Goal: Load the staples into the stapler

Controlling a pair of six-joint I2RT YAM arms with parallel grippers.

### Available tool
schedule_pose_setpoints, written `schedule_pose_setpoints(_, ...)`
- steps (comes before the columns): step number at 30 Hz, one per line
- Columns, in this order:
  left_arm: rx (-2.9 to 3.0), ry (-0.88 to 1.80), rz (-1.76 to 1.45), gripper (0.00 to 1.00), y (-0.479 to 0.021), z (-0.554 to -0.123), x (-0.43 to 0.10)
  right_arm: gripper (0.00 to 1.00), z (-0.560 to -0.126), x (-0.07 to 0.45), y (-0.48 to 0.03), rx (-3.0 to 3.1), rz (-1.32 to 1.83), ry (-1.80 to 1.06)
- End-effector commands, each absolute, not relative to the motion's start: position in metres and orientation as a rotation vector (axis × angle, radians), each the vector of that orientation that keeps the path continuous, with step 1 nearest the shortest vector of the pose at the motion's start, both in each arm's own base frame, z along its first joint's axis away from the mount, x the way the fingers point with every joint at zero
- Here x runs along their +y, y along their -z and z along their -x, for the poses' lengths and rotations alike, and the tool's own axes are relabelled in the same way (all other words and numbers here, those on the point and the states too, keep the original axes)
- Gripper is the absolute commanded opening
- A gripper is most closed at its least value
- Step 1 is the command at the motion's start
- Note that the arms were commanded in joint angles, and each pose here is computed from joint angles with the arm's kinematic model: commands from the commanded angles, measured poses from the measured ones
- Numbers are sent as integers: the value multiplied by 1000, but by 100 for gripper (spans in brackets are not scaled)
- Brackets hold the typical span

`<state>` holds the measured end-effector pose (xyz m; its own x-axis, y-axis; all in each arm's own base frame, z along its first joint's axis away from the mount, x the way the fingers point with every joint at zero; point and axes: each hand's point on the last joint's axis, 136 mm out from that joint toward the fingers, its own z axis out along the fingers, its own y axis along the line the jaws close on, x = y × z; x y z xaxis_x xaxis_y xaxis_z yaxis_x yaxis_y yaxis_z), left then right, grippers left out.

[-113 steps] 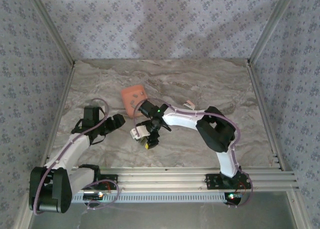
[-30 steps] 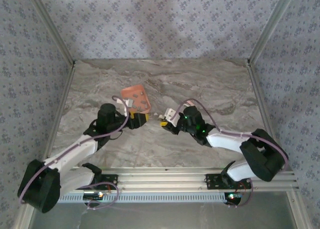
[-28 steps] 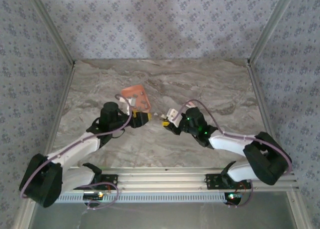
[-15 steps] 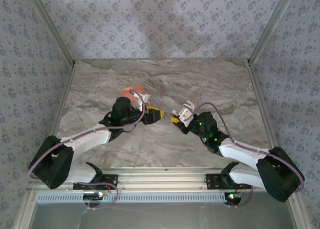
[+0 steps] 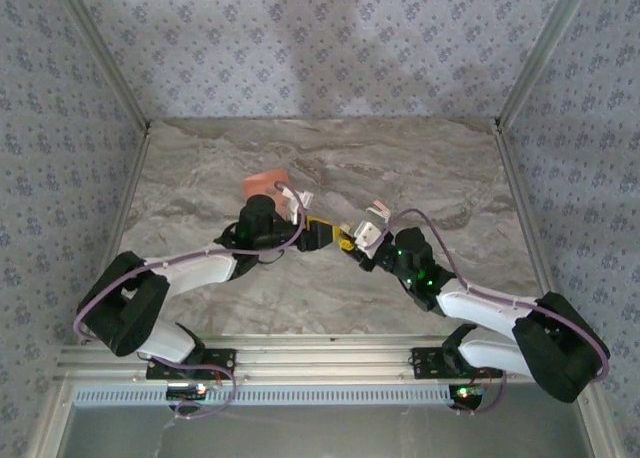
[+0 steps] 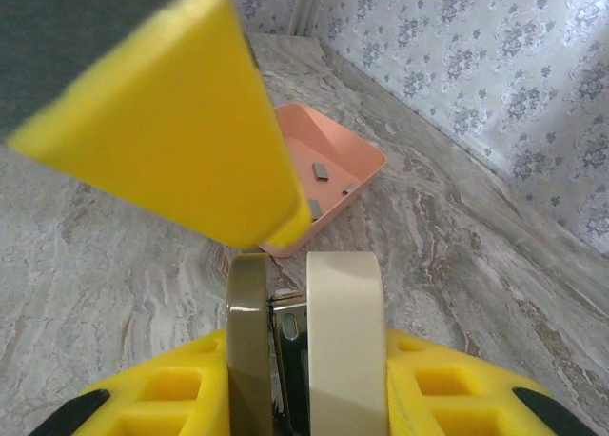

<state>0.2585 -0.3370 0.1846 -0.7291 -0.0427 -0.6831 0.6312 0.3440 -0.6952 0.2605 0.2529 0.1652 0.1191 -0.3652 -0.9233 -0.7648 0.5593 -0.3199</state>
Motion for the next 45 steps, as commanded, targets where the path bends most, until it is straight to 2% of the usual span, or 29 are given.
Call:
schedule_pose_setpoints(1,1896,1496,-553,59,-211,-259,-351,12,-261,262,-184,1417,1028,-379)
schedule_pose_setpoints(13,1943,1509,-537,56,-195,-260,-354,12,-265,265,-194,1404,1009,-372)
schedule_pose_setpoints(22,1962,1518,-545,49,-191,-259,-358,12,-269,266,-199,1402,983,-366)
schedule_pose_setpoints(25,1971,1523,-549,43,-189,-258,-359,12,-271,266,-200,1405,974,-364)
schedule_pose_setpoints(29,1980,1529,-556,40,-187,-257,-360,12,-273,264,-200,1412,961,-350)
schedule_pose_setpoints(32,1981,1525,-559,28,-187,-257,-361,12,-275,263,-199,1426,955,-339)
schedule_pose_setpoints(35,1983,1501,-565,22,-187,-259,-359,14,-277,261,-195,1444,957,-335)
schedule_pose_setpoints(38,1978,1456,-601,17,-186,-257,-356,21,-278,258,-191,1471,948,-333)
schedule_pose_setpoints(45,1936,1319,-725,7,-190,-252,-345,61,-271,248,-179,1559,958,-359)
